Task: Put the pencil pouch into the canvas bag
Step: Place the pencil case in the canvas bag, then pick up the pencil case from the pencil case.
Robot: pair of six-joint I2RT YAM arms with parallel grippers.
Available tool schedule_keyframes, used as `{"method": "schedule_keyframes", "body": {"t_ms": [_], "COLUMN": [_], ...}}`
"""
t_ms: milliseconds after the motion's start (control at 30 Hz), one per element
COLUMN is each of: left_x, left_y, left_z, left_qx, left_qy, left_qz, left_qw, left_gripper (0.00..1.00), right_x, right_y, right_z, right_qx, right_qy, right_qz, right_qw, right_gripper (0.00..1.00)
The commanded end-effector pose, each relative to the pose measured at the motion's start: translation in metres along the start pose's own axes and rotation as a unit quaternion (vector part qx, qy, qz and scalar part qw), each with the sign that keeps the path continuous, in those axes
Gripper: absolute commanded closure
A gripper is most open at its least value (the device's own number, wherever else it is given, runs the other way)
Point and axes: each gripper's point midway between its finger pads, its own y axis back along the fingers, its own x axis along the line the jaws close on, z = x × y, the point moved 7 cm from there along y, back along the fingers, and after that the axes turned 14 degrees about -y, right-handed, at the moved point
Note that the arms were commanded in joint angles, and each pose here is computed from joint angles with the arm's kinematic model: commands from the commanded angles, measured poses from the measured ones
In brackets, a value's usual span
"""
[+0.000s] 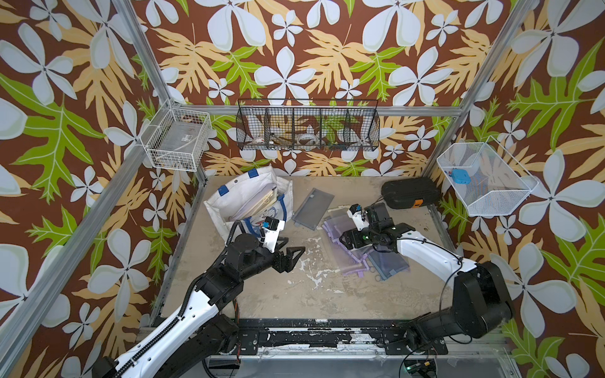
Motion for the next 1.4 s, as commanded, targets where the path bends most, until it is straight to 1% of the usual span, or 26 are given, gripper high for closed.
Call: {"method": "schedule_keyframes", "body": {"t_ms": [0,167,333,400,467,533,600,733,833,900,933,967,1067,1167,1300,1367], "left_x": [-0.012,-0.015,-0.014,-0.013,-0.013,-0.014,-0.013,-0.011,-0.01,-0.009,-0.01,-0.009,-0.01,-0.007,-0.002,0.0], "left_y": [0.003,0.01,0.009,0.008,0.007,0.007,0.006,0.003,-0.001,-0.002,-0.002,-0.002,-0.001,-0.002,-0.008,-0.009], "left_z": [0.01,0.005,-0.004,-0.006,-0.007,-0.007,-0.008,-0.011,-0.013,-0.013,-0.013,-0.012,-0.013,-0.015,-0.02,-0.021], "left_qx": [-0.033,-0.041,-0.034,-0.034,-0.033,-0.033,-0.032,-0.028,-0.023,-0.021,-0.021,-0.022,-0.022,-0.009,0.026,0.031], "left_qy": [0.003,-0.003,0.004,0.008,0.01,0.011,0.011,0.013,0.024,0.031,0.033,0.036,0.049,0.085,0.133,0.153], "left_qz": [-0.053,-0.059,-0.064,-0.064,-0.067,-0.068,-0.067,-0.061,-0.062,-0.063,-0.064,-0.064,-0.066,-0.051,-0.028,-0.018], "left_qw": [0.998,0.997,0.997,0.997,0.997,0.997,0.997,0.998,0.998,0.997,0.997,0.997,0.996,0.995,0.99,0.988], "left_gripper": [0.21,0.22,0.24,0.24,0.25,0.25,0.26,0.27,0.28,0.29,0.29,0.29,0.3,0.3,0.31,0.33], "right_x": [-0.01,-0.006,0.0,-0.001,-0.004,-0.004,-0.003,0.0,0.004,0.008,0.011,0.016,0.035,0.058,0.082,0.094], "right_y": [-0.018,-0.036,-0.058,-0.069,-0.079,-0.086,-0.086,-0.079,-0.073,-0.07,-0.067,-0.062,-0.045,-0.02,0.013,0.027], "right_z": [0.003,0.025,0.041,0.042,0.04,0.034,0.03,0.024,0.02,0.02,0.02,0.02,0.017,0.009,-0.014,-0.026], "right_qx": [0.013,0.005,0.005,0.01,0.018,0.027,0.026,0.022,0.017,0.018,0.016,0.012,-0.004,-0.044,-0.095,-0.113], "right_qy": [0.003,-0.001,0.013,0.018,0.023,0.024,0.021,0.021,0.023,0.024,0.026,0.031,0.05,0.082,0.129,0.154], "right_qz": [-0.045,-0.067,-0.099,-0.115,-0.132,-0.136,-0.131,-0.124,-0.111,-0.099,-0.095,-0.091,-0.07,-0.022,0.037,0.069], "right_qw": [0.999,0.998,0.995,0.993,0.991,0.99,0.991,0.992,0.993,0.995,0.995,0.995,0.996,0.995,0.986,0.979], "right_gripper": [0.13,0.13,0.14,0.16,0.21,0.34,0.44,0.65,0.82,0.94,0.98,1.0,1.0,1.0,1.0,1.0]}}
